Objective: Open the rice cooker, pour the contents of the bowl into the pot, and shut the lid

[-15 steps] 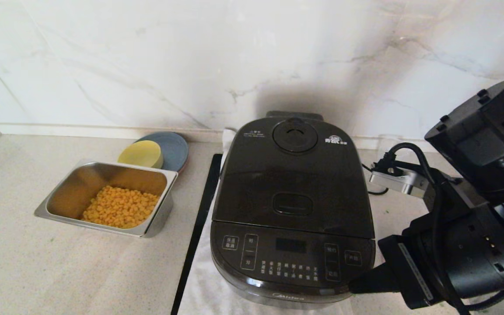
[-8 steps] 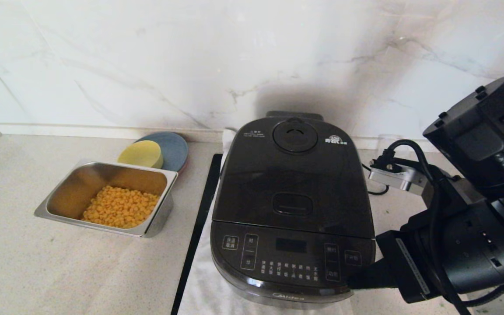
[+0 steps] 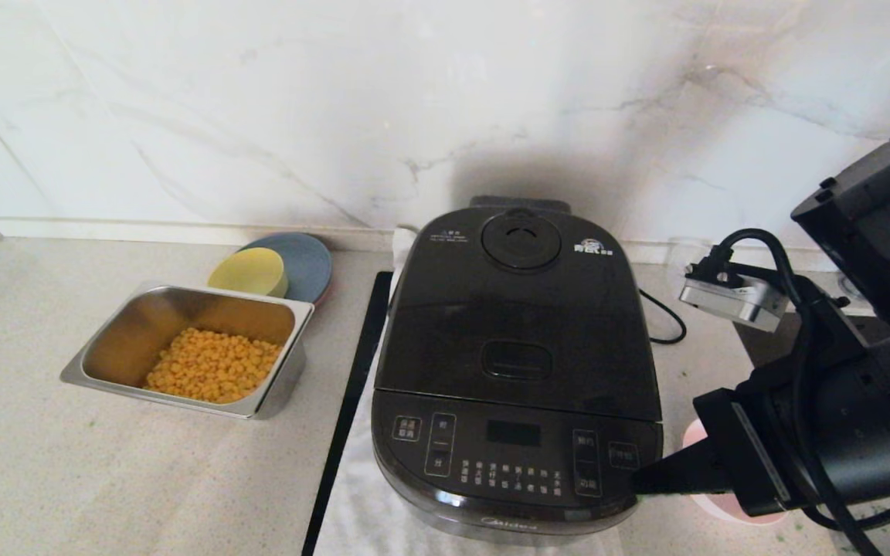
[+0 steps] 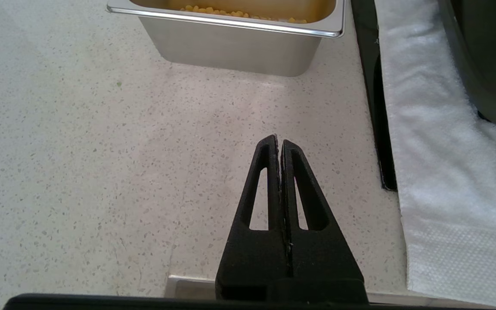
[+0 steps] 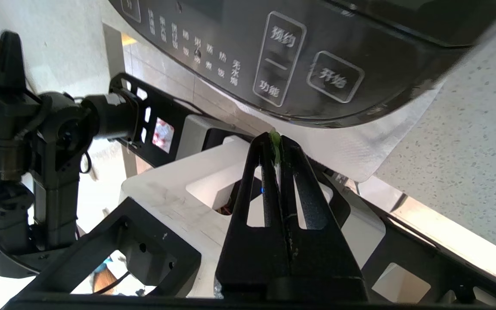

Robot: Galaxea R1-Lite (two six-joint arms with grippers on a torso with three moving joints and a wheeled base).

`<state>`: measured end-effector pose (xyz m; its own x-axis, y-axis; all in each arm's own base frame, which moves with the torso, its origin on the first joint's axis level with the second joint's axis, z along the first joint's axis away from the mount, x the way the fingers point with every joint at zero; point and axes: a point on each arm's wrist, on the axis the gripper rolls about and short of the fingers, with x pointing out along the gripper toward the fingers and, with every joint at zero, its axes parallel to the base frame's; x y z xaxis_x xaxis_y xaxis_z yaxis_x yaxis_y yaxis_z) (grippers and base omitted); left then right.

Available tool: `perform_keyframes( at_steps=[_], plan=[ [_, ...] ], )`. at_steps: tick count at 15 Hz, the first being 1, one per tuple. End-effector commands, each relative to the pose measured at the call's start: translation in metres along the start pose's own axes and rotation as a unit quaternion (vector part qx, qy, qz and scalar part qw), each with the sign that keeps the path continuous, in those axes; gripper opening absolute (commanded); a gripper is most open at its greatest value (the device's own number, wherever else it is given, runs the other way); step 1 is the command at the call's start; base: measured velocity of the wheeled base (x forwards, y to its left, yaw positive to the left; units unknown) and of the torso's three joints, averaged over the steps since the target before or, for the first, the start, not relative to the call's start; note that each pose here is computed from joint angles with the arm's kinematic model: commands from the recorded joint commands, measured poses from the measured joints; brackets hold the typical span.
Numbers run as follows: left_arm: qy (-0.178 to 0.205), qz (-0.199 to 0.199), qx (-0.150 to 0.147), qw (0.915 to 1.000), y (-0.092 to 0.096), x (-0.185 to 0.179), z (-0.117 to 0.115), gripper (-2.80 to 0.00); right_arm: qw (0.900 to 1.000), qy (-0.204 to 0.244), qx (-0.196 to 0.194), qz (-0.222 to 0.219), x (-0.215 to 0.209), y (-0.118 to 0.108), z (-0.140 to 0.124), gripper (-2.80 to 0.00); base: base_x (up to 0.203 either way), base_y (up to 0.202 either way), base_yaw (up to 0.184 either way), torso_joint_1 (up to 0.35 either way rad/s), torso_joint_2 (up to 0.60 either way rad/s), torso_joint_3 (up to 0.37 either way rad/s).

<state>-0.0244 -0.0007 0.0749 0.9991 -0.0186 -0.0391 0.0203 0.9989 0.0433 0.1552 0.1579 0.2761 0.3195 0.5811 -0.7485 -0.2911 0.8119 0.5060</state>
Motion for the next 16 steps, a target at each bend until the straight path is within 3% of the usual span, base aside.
perform_keyframes(
  at_steps=[1,16],
  plan=[
    [0.000,0.000,0.000,1.0000,0.000,0.000,0.000,-2.80,1.000,-0.005,0.004,0.001,-0.004,-0.001,0.001,-2.80,0.000,0.000,0.000,0.000,0.00,0.000],
    [0.001,0.000,0.000,1.0000,0.000,0.000,0.000,-2.80,0.999,-0.017,0.028,-0.011,-0.003,-0.011,0.012,-2.80,0.000,0.000,0.000,0.000,0.00,0.000]
  ],
)
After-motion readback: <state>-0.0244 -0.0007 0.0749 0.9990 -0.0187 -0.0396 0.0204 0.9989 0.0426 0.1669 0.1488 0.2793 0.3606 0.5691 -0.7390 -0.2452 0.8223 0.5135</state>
